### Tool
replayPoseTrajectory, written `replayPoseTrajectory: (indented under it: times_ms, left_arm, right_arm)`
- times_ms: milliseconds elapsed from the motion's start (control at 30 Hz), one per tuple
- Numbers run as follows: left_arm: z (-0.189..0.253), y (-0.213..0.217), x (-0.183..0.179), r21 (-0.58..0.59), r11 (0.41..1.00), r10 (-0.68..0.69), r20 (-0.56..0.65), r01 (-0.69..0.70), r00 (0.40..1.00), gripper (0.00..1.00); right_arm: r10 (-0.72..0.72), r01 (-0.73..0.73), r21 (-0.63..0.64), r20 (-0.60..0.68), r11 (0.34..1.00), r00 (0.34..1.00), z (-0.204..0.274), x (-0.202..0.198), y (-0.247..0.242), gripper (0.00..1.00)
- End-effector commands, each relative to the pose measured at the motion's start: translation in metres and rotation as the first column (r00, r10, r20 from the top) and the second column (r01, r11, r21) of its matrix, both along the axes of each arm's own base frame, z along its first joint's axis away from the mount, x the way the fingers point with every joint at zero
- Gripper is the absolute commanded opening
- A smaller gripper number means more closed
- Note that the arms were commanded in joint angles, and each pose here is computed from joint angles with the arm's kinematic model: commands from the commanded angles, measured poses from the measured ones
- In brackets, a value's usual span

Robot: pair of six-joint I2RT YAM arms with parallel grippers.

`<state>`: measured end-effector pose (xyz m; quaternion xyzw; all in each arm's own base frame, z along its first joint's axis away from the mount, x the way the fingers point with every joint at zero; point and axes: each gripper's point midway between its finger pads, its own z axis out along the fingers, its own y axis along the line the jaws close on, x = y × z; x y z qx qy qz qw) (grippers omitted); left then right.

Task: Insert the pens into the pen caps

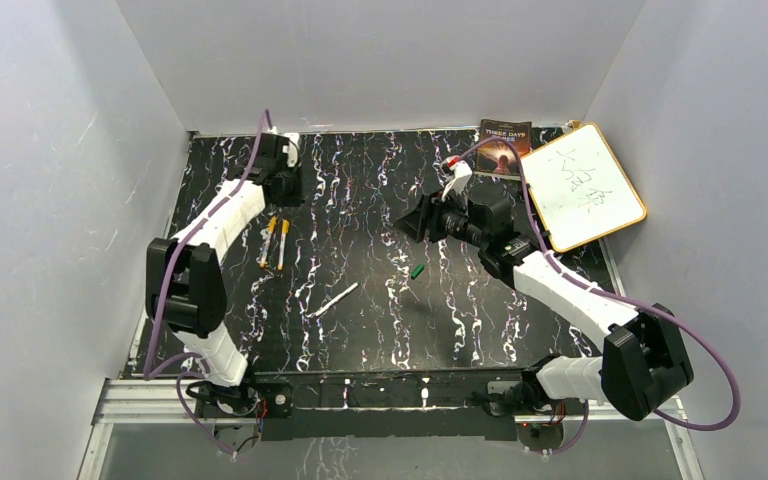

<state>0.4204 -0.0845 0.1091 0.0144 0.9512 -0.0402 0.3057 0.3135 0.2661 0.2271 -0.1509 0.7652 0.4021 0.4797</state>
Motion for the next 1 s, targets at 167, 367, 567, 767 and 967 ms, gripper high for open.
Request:
replayPoseTrajectory:
  times_ms: [167, 367, 567, 767, 967]
  left_arm:
    - [0.056, -0.121, -0.026, -0.294, 0.847, -0.406, 0.18, 0.443, 0.896, 0.0]
    - [0.022, -0.121, -0.069, -0.267, 0.807, -0.54, 0.029, 0.527, 0.841, 0.5]
    - [0.023, -0.147, -0.105, -0.217, 0.751, -0.626, 0.069, 0.624, 0.777, 0.29]
    - [0.012, -0.12, -0.097, -0.121, 0.874, -0.471, 0.033, 0.471, 0.881, 0.3]
    - [0.036, -0.062, -0.05, -0.246, 0.949, -0.183, 0.087, 0.199, 0.979, 0.37]
  right_arm:
    - [-0.176, 0.168, -0.13, -0.048, 0.977, 0.983, -0.046, 0.011, -0.032, 0.12]
    - [-0.254, 0.244, -0.153, -0.048, 0.958, 0.966, -0.052, 0.01, -0.048, 0.15]
    - [-0.222, 0.211, -0.152, -0.056, 0.966, 0.973, -0.048, 0.017, -0.038, 0.19]
    - [-0.035, 0.033, -0.279, -0.002, 0.96, 0.999, -0.052, 0.0, 0.006, 0.38]
    - [0.24, -0.198, -0.36, 0.075, 0.912, 0.968, -0.067, -0.04, 0.052, 0.56]
